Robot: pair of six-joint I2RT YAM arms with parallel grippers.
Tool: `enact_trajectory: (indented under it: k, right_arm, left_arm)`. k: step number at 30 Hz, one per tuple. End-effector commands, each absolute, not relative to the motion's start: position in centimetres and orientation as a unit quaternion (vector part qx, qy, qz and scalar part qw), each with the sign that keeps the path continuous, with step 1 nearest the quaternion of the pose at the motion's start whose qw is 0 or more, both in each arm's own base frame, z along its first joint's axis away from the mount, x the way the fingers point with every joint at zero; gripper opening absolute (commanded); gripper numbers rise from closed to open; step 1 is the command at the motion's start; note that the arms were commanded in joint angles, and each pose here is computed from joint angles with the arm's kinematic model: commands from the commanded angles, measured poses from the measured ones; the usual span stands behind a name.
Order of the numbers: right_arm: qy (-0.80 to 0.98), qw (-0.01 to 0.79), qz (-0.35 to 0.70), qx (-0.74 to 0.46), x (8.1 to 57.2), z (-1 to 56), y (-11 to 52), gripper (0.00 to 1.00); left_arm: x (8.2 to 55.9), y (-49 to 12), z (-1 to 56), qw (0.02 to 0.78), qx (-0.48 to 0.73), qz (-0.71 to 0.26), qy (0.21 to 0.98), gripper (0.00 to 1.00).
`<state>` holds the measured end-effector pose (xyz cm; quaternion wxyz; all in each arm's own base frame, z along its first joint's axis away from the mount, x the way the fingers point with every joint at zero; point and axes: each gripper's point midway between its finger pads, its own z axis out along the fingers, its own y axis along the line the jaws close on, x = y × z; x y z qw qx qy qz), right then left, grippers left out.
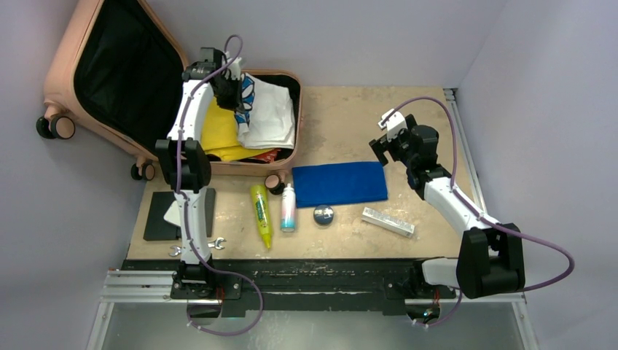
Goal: Pack the luggage
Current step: Place the clothes in the luggage.
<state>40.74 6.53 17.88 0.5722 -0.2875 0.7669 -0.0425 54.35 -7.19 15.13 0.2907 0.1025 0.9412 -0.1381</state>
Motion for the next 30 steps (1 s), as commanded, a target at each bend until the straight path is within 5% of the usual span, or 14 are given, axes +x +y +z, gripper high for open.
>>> enact_trajectory:
  k: [1,30]
  right_arm:
    - [0.757,0.586,-0.032,-0.288,40.7,18.4,7.2,0.99]
    - [0.757,0.584,-0.026,-0.293,40.6,18.0,7.4,0.99]
  left_arm:
    - [56.6,-4.4,16.5,0.336,0.096,-0.101,0.931,0.0]
    - [58.1,1.4,15.6,0.342,0.114,0.054,0.931,0.0]
